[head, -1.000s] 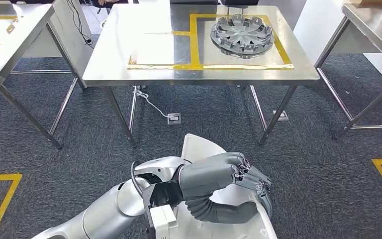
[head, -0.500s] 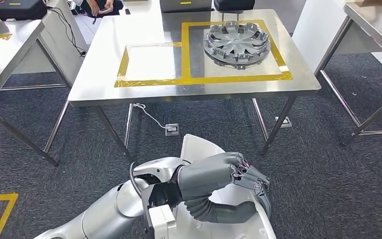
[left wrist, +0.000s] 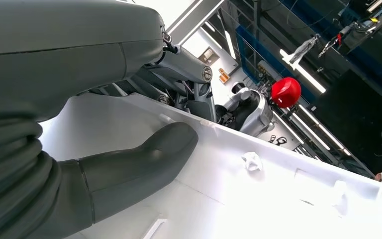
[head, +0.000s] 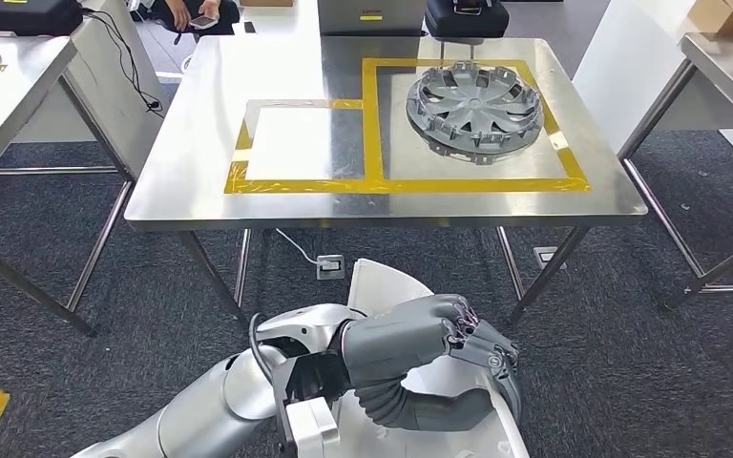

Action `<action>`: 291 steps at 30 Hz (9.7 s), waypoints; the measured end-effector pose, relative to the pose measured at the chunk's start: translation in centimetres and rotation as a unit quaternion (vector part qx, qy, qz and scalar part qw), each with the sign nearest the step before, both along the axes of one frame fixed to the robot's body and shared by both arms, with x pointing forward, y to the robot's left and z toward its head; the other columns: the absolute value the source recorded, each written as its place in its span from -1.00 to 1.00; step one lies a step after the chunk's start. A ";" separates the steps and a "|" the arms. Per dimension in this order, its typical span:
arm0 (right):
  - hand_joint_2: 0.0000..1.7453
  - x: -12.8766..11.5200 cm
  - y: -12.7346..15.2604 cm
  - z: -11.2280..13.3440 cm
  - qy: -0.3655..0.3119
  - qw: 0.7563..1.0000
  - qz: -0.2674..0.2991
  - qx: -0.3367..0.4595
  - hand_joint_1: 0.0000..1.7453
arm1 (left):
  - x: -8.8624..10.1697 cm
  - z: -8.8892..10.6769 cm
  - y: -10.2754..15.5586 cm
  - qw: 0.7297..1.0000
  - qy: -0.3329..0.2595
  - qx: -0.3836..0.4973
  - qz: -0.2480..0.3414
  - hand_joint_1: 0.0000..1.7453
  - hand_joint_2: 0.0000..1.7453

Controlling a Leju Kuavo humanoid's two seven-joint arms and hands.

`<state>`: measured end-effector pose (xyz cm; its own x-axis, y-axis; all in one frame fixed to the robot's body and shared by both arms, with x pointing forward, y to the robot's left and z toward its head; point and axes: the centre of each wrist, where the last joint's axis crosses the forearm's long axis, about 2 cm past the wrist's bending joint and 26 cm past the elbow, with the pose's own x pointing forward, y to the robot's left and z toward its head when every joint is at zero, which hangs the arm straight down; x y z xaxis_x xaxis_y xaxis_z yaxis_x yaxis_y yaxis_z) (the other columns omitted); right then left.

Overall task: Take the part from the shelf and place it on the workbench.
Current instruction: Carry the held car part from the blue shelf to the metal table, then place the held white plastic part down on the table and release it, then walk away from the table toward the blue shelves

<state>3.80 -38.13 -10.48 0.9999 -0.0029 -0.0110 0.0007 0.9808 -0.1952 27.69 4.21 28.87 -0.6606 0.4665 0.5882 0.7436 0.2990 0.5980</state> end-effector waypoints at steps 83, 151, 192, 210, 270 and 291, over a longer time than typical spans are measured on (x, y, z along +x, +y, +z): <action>-1.00 -0.2 -0.3 0.0 -0.011 0.998 0.060 -0.014 -1.00 | 4.3 -5.3 3.5 0.914 -0.213 0.057 0.340 1.00 1.00; -1.00 -1.1 1.1 -0.3 0.009 0.993 0.114 0.010 -1.00 | 12.8 -18.5 19.4 0.625 -0.238 0.399 0.627 -1.00 1.00; -1.00 -0.1 3.3 -0.5 -0.032 0.993 0.114 0.028 -1.00 | 8.7 -10.9 12.9 0.837 0.184 -0.251 0.450 -1.00 -1.00; -1.00 0.2 1.9 -0.3 -0.041 0.992 0.119 0.019 -1.00 | 6.2 -12.8 12.2 0.845 0.207 -0.240 0.430 -1.00 -1.00; -1.00 0.7 2.4 -0.3 -0.083 0.989 0.116 0.030 -1.00 | -6.7 -20.1 13.8 0.855 0.250 -0.149 0.429 -1.00 -1.00; -1.00 -0.3 3.1 -0.5 -0.082 0.992 0.087 0.033 -1.00 | -18.0 -38.6 21.7 0.600 0.542 0.237 0.539 -1.00 -1.00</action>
<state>3.51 -34.99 -10.94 0.9735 0.1653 0.1577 -0.1435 0.9795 -0.1410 9.65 25.87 -9.71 0.4624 -0.2764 0.8425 0.2999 0.9429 0.1448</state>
